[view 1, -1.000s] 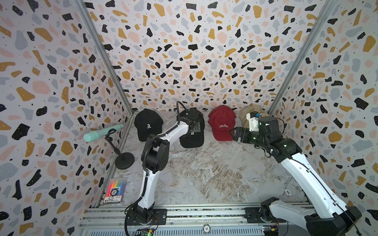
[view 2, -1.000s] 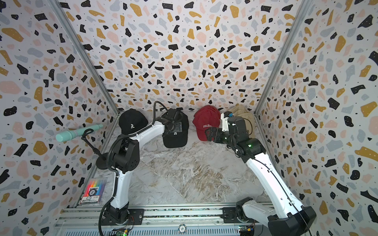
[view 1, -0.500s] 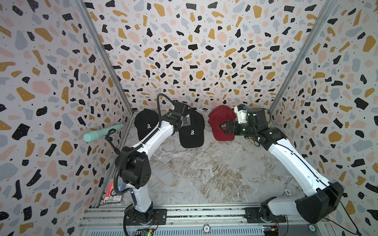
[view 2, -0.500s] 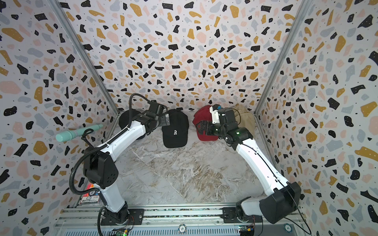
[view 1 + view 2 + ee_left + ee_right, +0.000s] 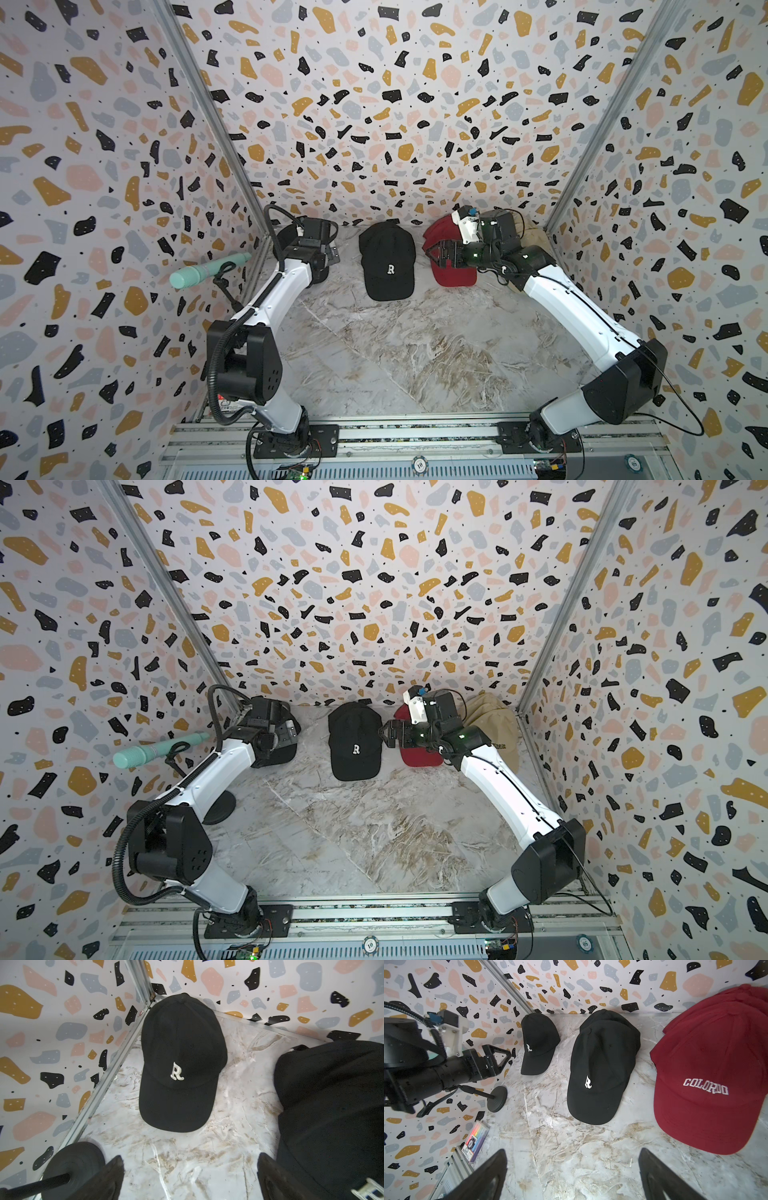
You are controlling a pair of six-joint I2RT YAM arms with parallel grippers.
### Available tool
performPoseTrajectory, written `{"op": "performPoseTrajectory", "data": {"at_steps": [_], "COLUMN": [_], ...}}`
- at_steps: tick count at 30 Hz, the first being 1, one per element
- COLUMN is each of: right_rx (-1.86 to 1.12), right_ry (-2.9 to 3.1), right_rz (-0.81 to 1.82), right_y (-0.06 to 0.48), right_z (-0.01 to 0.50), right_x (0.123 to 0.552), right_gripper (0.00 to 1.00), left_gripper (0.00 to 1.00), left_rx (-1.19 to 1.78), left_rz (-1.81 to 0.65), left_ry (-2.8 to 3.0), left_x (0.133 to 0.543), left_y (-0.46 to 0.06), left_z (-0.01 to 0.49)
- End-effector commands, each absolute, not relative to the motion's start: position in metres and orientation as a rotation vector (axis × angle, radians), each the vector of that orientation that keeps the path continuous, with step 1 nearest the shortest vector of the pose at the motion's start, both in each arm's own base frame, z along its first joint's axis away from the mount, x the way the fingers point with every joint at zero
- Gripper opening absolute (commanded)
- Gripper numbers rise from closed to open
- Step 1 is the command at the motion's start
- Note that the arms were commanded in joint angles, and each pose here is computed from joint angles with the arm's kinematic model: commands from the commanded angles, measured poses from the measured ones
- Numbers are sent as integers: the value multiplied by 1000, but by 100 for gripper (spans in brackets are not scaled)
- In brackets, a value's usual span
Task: Stack the baseball caps by color
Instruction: Pick up the baseball cap from the center of the board.
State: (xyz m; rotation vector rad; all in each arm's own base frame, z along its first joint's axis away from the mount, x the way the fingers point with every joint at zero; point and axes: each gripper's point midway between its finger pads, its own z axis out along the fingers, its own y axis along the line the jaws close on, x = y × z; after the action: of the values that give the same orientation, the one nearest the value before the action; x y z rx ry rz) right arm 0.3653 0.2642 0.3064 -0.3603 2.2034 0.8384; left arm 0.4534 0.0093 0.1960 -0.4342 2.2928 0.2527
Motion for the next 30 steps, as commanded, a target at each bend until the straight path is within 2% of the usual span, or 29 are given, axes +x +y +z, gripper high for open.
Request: {"op": "performPoseTrajectory", "data": {"at_steps": [1,13,26,30], "right_rx": [-392,-351,-277,-261], "right_ry": [2143,2162,2176,2180], "right_rz": [857,803,777,784], "right_y": [269,261,248,248], "right_z": [329,318,316,314], "right_x": [362,367,385,386], "right_gripper": [99,99,99,99], "left_gripper": [100,99,100,96], "left_rx": [-409,-389,-356,-365], "left_rz": [275,376,350,323], "left_ry": [2295,2363,2407,2413], "left_x": [475,545,584,588], "left_y": [22,63,75,75], "left_z": [186,144,112,101]}}
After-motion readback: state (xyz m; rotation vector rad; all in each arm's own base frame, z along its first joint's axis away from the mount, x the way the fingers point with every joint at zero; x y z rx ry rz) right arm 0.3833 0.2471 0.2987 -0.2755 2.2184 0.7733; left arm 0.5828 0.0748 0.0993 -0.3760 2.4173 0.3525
